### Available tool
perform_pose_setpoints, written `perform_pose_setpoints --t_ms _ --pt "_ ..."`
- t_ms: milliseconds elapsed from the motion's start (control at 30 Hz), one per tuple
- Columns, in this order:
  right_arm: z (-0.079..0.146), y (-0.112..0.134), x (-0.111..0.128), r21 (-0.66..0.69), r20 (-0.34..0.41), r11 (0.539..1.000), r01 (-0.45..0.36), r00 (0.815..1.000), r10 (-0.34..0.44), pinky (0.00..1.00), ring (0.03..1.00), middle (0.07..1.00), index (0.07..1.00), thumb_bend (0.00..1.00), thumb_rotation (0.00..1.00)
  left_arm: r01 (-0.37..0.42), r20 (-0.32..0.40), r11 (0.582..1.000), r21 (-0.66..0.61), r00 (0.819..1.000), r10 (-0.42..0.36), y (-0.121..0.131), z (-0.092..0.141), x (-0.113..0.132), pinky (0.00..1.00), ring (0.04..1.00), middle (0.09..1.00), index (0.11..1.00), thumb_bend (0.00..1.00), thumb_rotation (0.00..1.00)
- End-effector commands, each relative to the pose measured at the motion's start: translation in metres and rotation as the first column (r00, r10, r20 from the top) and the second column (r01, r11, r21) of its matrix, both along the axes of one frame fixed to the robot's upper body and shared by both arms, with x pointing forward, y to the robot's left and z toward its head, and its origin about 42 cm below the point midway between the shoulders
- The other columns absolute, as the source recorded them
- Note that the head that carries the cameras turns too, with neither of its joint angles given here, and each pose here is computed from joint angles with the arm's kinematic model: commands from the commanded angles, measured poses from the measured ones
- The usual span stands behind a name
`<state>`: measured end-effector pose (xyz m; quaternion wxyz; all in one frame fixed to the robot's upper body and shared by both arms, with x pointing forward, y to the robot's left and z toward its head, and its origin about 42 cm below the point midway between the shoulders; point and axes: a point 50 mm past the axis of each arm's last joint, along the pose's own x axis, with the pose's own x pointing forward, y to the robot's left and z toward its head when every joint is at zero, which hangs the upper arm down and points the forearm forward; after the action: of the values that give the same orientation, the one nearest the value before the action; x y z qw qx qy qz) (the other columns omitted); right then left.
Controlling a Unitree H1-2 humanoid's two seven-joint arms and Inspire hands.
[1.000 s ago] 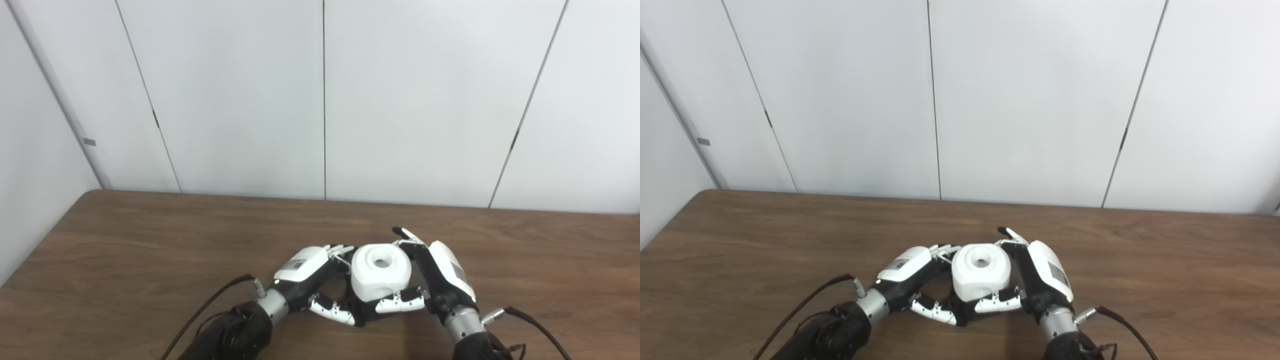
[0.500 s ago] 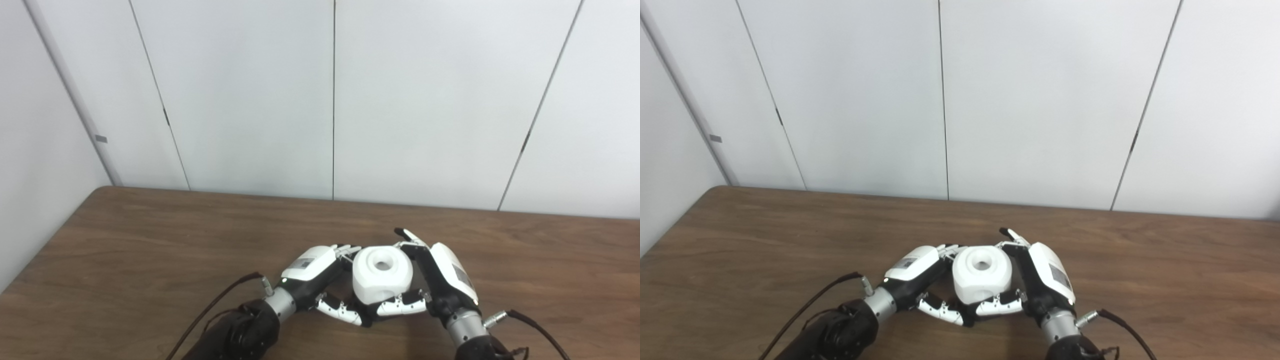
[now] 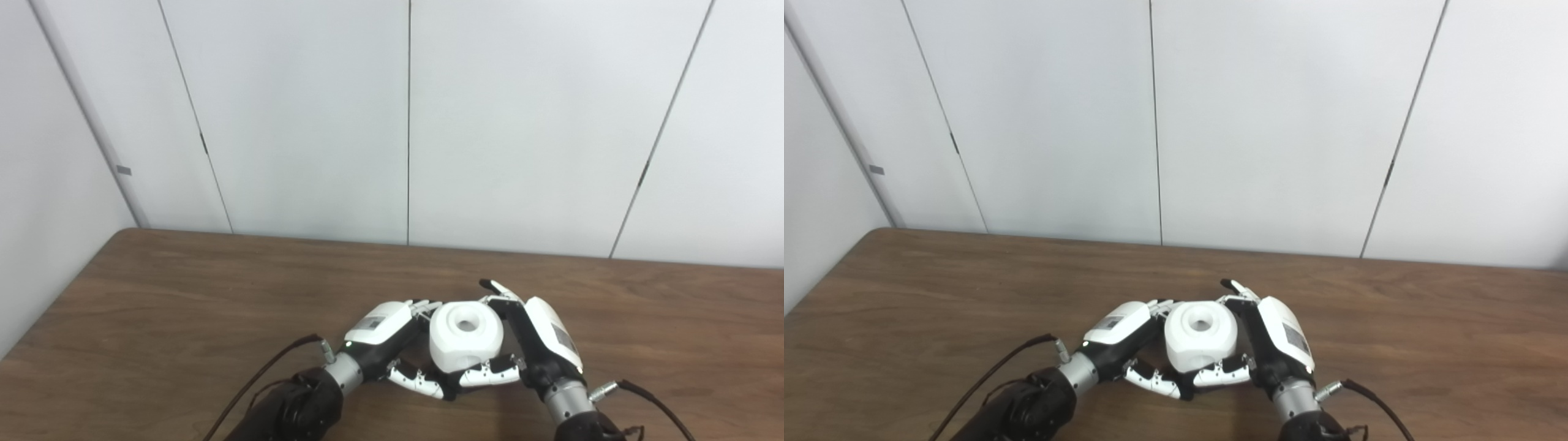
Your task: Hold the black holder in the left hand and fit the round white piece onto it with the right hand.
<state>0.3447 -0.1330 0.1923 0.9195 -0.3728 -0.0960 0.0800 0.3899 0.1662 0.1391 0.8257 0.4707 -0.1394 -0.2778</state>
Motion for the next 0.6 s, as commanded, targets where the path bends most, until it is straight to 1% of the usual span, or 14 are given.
perform_pose_setpoints --t_ms 0,267,567 --pt "0.0013 -0.0005 0.0053 -0.024 0.011 0.999 0.029 1.0 -0.029 0.77 0.937 0.903 0.481 0.5 0.14 0.03 -0.005 0.999 0.027 1.0 -0.03 -0.0065 -0.0008 -0.0042 1.0 0.971 0.95 0.476 0.52 0.05" --pt "-0.0035 -0.003 0.0069 -0.032 0.018 0.998 0.059 0.998 -0.058 0.75 0.92 0.902 0.481 0.5 0.14 0.031 -0.003 0.999 0.03 1.0 -0.031 -0.0066 0.0007 -0.0062 1.0 0.969 0.948 0.477 0.52 0.05" --pt "-0.0073 -0.0046 0.0056 -0.042 0.005 0.997 0.063 0.998 -0.063 0.74 0.916 0.907 0.481 0.5 0.14 0.029 -0.009 0.999 0.029 1.0 -0.028 -0.0067 0.0019 -0.0067 1.0 0.971 0.95 0.477 0.51 0.05"
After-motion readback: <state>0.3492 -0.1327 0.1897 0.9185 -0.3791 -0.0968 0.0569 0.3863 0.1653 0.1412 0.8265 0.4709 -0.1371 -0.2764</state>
